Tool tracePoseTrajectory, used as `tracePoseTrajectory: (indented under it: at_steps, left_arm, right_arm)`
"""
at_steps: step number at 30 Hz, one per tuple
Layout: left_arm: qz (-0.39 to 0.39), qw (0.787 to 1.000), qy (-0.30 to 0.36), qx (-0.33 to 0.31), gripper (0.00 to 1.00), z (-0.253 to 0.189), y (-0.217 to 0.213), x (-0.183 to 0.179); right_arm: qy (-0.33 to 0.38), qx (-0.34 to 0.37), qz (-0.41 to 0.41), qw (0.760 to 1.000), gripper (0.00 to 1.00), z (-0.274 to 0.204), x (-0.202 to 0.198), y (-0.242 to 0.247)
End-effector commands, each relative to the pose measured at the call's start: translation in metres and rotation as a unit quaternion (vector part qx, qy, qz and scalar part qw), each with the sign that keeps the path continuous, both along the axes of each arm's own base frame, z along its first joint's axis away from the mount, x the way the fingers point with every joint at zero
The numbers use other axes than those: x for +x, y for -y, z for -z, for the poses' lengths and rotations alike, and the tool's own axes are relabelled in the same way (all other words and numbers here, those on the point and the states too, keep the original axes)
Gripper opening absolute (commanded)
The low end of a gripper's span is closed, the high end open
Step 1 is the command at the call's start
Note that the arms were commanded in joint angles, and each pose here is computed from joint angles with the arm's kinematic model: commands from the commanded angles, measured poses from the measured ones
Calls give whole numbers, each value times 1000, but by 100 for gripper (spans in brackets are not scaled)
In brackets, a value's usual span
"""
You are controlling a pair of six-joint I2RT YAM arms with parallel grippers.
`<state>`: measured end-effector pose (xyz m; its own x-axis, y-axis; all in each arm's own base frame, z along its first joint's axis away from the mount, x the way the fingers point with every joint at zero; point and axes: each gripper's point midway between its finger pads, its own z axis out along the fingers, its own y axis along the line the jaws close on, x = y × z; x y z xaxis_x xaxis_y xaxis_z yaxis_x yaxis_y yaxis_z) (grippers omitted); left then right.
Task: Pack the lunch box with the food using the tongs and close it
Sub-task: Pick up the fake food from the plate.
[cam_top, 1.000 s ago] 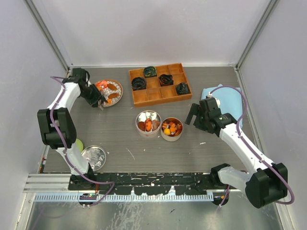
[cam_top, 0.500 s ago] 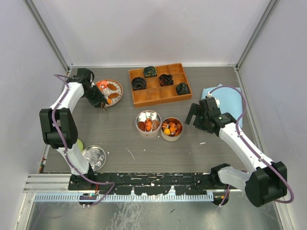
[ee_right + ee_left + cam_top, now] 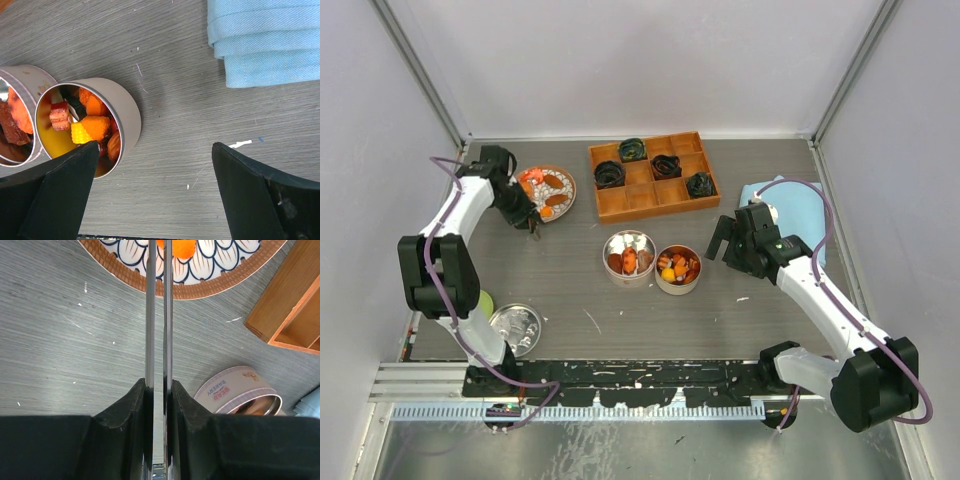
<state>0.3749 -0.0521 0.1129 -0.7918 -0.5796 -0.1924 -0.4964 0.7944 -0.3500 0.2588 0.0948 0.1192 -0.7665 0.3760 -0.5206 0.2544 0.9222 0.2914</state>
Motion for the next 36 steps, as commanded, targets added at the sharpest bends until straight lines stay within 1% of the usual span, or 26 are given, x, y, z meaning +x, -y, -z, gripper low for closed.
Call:
tracePoseTrajectory:
  at_steps: [1, 5, 10, 14, 21, 30, 36]
  left_arm:
    - [8, 999, 34, 14, 22, -22, -5, 0]
    - [13, 999, 35, 17, 24, -23, -7, 6]
    - [17, 999, 30, 17, 31, -24, -7, 12]
    - [18, 999, 25, 22, 32, -21, -9, 16]
    - [15, 998, 16, 53, 33, -19, -20, 15]
    - [18, 997, 32, 61, 35, -37, -23, 13]
    - [26, 995, 39, 84, 38, -48, -29, 8]
  right_arm:
    - [32, 6, -1, 999, 100, -14, 10, -1]
    - [32, 7, -1, 999, 100, -15, 10, -1]
    - [33, 3, 1, 999, 100, -14, 9, 1]
    - [29, 1, 0, 1000, 100, -12, 8, 1]
    - [26, -2, 1, 1000, 100, -9, 7, 2]
    - [19, -5, 0, 1000, 100, -4, 5, 3]
    - [18, -6, -2, 1000, 100, -3, 6, 2]
